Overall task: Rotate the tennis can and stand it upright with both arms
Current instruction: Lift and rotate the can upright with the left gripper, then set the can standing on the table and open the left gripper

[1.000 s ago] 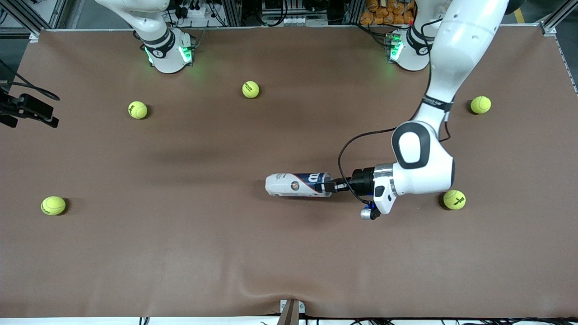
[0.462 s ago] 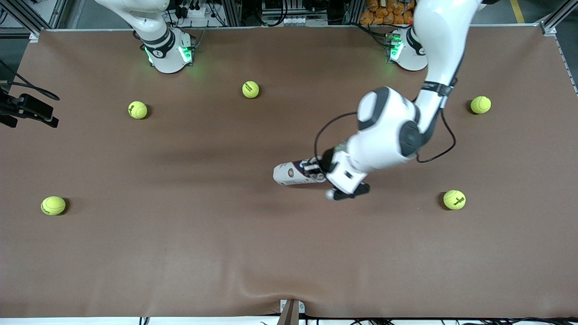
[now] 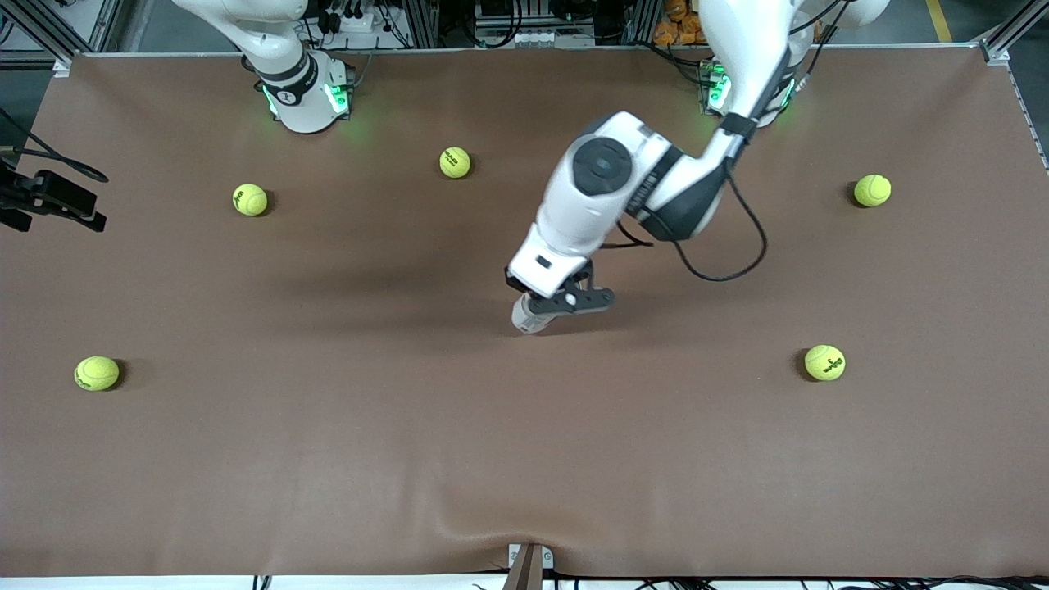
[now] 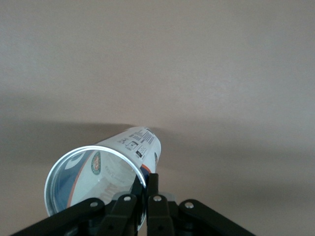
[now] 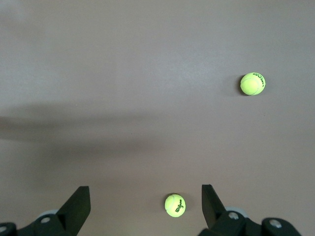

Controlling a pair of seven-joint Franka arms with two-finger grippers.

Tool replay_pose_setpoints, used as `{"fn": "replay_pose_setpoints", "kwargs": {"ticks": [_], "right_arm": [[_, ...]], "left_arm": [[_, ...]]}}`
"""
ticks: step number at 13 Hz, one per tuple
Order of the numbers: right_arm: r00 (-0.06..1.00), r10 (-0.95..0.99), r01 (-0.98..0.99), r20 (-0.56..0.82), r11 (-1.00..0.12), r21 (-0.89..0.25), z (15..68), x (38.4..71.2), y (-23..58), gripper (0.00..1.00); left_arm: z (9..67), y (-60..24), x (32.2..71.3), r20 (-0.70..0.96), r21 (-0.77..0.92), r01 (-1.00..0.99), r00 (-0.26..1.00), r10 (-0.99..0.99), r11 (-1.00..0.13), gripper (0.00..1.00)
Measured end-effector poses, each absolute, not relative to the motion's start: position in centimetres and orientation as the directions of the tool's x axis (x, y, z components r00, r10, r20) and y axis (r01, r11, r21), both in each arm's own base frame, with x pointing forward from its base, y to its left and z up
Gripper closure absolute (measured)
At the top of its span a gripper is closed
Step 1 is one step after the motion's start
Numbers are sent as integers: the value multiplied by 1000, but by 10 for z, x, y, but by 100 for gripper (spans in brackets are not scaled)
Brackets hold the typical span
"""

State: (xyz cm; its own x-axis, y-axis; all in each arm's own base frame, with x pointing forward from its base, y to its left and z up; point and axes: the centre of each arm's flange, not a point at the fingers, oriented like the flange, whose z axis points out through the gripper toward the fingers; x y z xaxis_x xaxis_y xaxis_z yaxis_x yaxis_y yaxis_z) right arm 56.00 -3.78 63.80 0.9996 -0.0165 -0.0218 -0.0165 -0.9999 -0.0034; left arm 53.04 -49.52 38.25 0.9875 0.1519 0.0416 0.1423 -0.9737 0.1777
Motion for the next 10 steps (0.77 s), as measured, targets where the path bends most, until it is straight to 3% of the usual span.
{"fn": "replay_pose_setpoints", "kwargs": {"ticks": [4,7,10], "right_arm": [[1000,-16,-17,-21,-1000,-3,638,560,-38,0],[1000,-17,-17,-21,-1000,-3,638,560,-38,0],[1000,-17,-17,-20,-1000,-3,638,560,-38,0]], "left_arm": [[364,-520,510,92,117,77,992,88,-990,95],[357,-518,513,97,101,76,992,85,-992,68],[360,-518,516,108,103,73,991,84,-992,34]]}}
